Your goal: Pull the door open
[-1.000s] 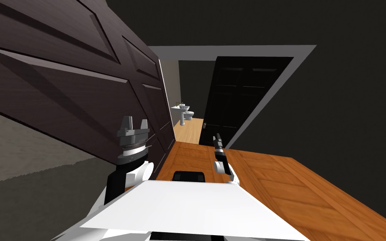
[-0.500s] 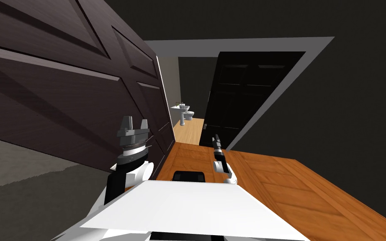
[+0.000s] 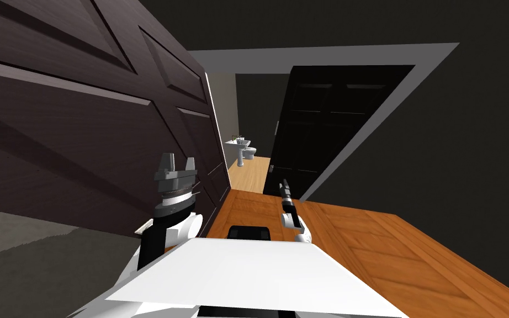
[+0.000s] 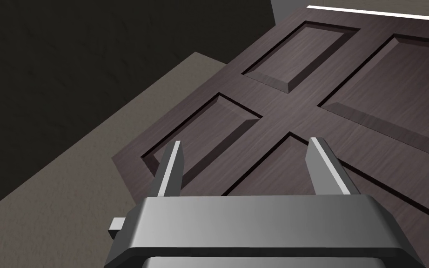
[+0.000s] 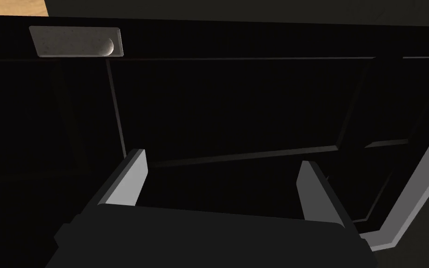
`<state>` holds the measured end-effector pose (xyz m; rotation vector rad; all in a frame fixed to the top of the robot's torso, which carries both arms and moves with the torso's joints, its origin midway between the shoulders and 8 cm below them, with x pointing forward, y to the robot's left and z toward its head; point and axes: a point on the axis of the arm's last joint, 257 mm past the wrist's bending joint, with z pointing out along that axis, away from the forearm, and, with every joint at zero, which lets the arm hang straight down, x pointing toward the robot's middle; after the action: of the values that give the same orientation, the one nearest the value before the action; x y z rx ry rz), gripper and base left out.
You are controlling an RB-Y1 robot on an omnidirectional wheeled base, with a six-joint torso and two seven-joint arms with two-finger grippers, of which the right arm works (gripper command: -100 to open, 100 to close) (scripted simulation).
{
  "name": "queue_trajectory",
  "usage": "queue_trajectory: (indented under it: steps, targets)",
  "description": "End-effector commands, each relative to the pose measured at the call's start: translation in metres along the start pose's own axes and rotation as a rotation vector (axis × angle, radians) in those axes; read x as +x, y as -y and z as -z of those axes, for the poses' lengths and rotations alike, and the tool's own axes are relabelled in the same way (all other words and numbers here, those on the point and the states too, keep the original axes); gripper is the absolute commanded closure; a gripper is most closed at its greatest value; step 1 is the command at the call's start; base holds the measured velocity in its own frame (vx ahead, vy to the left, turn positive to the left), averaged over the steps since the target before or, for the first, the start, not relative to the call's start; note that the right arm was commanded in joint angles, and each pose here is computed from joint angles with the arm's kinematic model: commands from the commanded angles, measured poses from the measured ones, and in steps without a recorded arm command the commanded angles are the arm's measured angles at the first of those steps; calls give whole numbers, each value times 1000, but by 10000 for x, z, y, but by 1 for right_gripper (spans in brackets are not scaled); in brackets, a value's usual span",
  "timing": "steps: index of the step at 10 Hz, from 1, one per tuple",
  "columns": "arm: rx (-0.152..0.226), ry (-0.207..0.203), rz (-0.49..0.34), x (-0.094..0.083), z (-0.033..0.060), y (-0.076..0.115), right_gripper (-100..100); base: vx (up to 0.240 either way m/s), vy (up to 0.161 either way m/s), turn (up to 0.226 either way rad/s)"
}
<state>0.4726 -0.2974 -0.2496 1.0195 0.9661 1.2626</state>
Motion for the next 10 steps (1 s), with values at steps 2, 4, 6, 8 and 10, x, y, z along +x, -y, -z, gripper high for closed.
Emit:
queue_trajectory:
  steps: [2, 4, 6, 8, 10]
  targets:
    - [34, 3, -2, -27, 26, 205, -100, 112, -3, 10]
    - [62, 7, -3, -56, 52, 360, -100, 99, -4, 9]
    - [82, 10, -4, -79, 63, 471, -100, 95, -1, 9]
    - [100, 12, -4, -97, 90, 562, -100, 57, -2, 5]
    - [124, 16, -5, -123, 117, 682, -100, 88, 13, 10]
